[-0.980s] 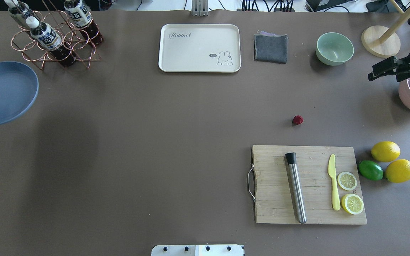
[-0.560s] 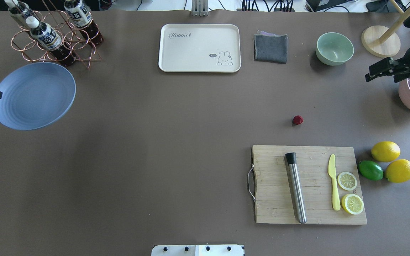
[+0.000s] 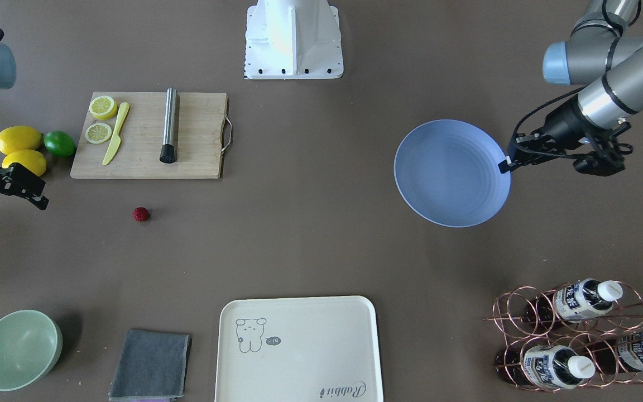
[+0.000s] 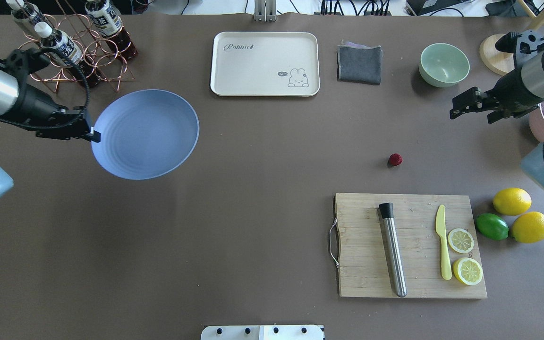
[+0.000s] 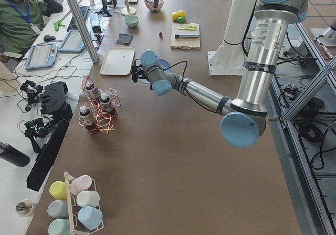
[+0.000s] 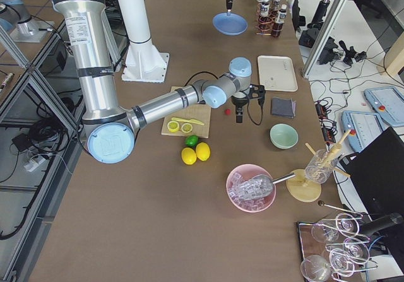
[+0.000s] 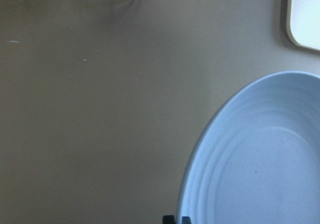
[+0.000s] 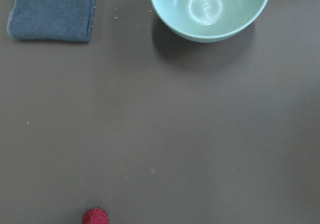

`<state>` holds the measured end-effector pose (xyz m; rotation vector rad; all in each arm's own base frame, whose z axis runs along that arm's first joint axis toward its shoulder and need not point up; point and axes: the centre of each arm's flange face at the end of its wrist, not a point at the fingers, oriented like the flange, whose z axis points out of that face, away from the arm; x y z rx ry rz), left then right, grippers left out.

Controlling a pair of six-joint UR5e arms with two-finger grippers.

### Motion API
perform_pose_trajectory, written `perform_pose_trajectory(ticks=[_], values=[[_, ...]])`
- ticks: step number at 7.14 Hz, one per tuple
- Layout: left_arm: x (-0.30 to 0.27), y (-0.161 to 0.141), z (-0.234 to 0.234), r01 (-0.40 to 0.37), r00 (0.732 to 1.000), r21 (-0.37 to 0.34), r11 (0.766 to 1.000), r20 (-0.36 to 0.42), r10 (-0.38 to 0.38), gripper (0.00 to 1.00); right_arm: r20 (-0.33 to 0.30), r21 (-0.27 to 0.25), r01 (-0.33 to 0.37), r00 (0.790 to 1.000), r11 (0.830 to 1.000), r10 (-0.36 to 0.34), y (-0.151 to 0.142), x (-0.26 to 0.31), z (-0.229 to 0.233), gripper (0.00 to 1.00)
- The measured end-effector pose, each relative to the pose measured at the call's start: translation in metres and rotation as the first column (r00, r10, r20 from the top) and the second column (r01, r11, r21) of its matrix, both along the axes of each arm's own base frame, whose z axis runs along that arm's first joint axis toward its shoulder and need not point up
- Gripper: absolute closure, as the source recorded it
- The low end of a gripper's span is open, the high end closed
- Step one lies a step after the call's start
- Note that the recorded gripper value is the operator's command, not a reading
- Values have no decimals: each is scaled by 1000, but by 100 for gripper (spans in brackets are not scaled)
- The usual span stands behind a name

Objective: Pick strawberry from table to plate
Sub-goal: 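Slide the blue plate inward with the left gripper while the right approaches the strawberry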

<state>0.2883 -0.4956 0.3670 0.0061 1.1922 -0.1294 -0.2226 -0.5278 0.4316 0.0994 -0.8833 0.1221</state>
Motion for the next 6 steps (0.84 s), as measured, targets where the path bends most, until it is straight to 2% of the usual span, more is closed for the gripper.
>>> perform_pose_trajectory(ticks=[3,6], values=[[125,34,-79,38,999,-29,999,-28,-39,100,-1,-39,-29,1000,999,29,9,-51,-20,0],[208,71,-113,80,997,-25,997,1,-80,100,-27,-37,-8,1000,999,7,21,-81,-17,0]])
